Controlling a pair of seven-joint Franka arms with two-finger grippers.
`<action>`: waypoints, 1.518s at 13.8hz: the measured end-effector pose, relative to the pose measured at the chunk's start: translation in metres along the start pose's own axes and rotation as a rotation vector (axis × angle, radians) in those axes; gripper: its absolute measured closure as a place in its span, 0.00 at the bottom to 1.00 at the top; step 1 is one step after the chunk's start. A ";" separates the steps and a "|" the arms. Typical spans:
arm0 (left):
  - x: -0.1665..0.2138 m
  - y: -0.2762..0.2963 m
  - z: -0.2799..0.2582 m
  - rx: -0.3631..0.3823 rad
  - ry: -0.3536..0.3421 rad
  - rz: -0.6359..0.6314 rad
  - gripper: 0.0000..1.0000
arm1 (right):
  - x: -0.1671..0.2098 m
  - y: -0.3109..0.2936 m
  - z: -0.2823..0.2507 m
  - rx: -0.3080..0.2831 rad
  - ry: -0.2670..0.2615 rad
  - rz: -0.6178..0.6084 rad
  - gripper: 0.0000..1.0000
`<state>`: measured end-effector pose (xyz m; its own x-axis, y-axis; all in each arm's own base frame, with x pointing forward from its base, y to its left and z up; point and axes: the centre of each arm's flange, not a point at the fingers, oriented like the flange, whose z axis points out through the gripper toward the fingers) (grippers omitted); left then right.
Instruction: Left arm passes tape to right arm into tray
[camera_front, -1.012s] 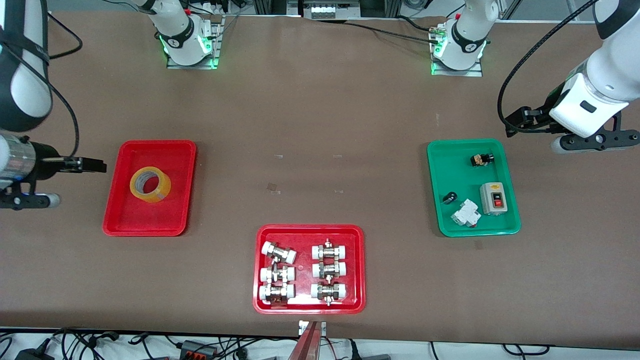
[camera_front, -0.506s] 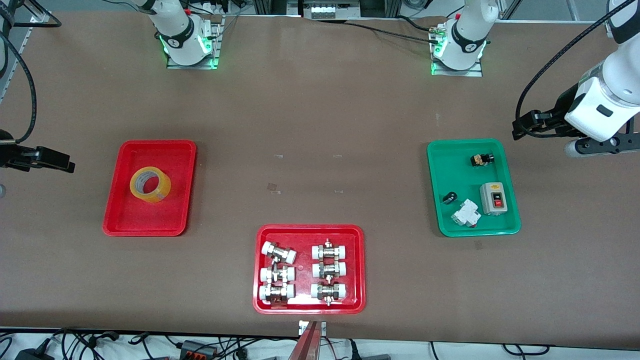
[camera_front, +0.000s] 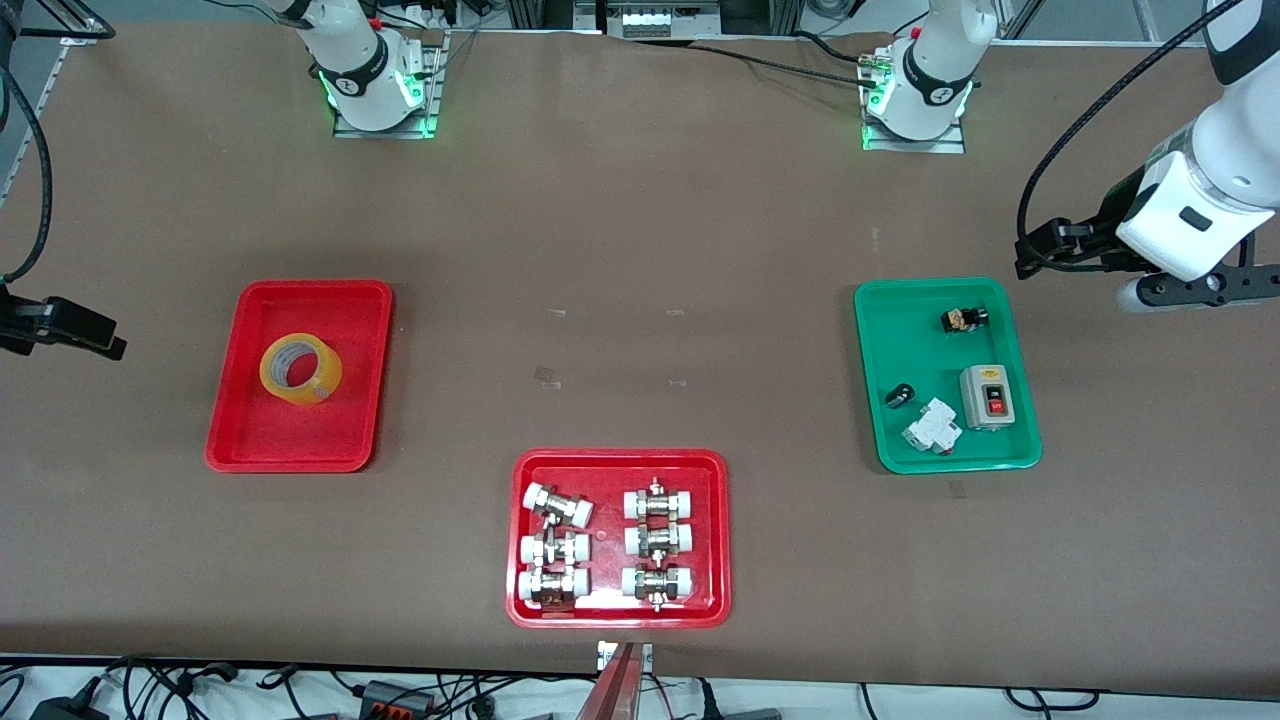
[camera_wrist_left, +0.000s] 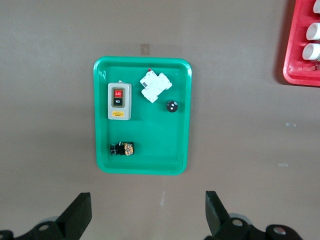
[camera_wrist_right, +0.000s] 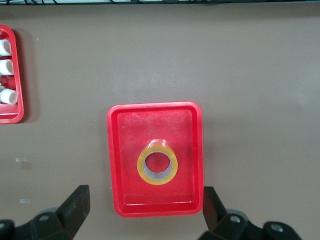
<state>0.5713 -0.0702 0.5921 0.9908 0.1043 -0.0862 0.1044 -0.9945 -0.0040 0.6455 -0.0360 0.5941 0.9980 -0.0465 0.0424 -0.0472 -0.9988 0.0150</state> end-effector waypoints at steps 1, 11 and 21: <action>0.000 0.001 0.000 0.000 0.000 0.002 0.00 | -0.006 0.000 -0.002 0.002 -0.002 -0.001 0.00; 0.000 0.001 0.000 -0.001 0.001 0.003 0.00 | -0.073 -0.003 0.012 0.018 -0.032 -0.011 0.00; 0.000 0.002 0.000 -0.001 0.002 0.004 0.00 | -0.079 -0.004 0.007 0.019 -0.026 -0.029 0.00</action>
<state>0.5711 -0.0720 0.5925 0.9913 0.1006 -0.0845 0.1007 -0.9949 -0.0025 0.5668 -0.0280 0.5835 0.9997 -0.0176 0.0161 -0.0175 -0.9998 -0.0035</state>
